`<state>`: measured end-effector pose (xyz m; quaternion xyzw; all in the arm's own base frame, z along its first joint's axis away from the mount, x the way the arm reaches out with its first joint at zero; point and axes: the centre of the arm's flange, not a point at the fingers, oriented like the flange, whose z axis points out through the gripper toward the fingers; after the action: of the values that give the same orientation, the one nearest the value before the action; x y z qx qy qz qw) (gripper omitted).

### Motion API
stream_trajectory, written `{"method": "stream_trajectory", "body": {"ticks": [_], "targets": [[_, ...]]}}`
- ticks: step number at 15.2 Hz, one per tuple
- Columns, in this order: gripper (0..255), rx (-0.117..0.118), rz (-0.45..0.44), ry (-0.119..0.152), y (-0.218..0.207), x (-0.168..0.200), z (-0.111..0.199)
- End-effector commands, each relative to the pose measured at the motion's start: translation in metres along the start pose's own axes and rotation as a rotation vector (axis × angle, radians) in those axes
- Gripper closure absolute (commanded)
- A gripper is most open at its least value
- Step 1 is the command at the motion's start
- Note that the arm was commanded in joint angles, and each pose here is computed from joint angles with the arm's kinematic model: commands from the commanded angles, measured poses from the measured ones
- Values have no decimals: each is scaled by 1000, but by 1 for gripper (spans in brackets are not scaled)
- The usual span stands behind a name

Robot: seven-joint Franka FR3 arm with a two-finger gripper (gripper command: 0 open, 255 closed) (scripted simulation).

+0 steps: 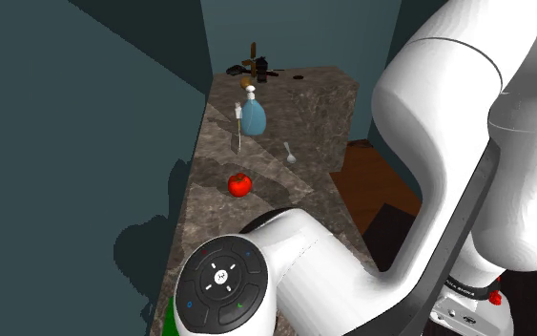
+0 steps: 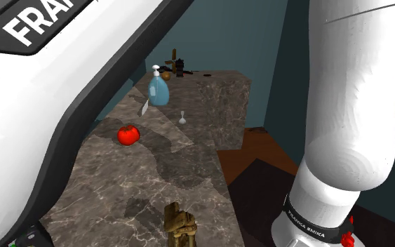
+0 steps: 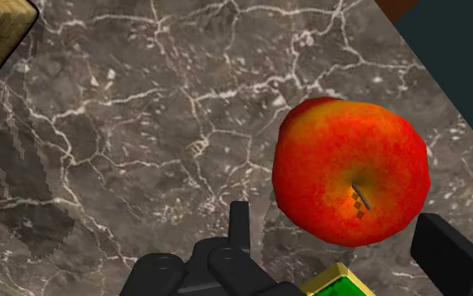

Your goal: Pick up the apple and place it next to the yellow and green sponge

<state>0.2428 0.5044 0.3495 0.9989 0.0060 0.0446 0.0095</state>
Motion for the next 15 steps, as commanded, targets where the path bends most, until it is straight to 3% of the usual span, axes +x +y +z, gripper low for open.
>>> {"method": "stream_trajectory", "body": {"ticks": [1, 3, 7, 15], "targets": [[0, 0, 0, 0, 0, 0, 0], [0, 0, 0, 0, 0, 0, 0], [0, 0, 0, 0, 0, 0, -50], [0, 0, 0, 0, 0, 0, -50]]}}
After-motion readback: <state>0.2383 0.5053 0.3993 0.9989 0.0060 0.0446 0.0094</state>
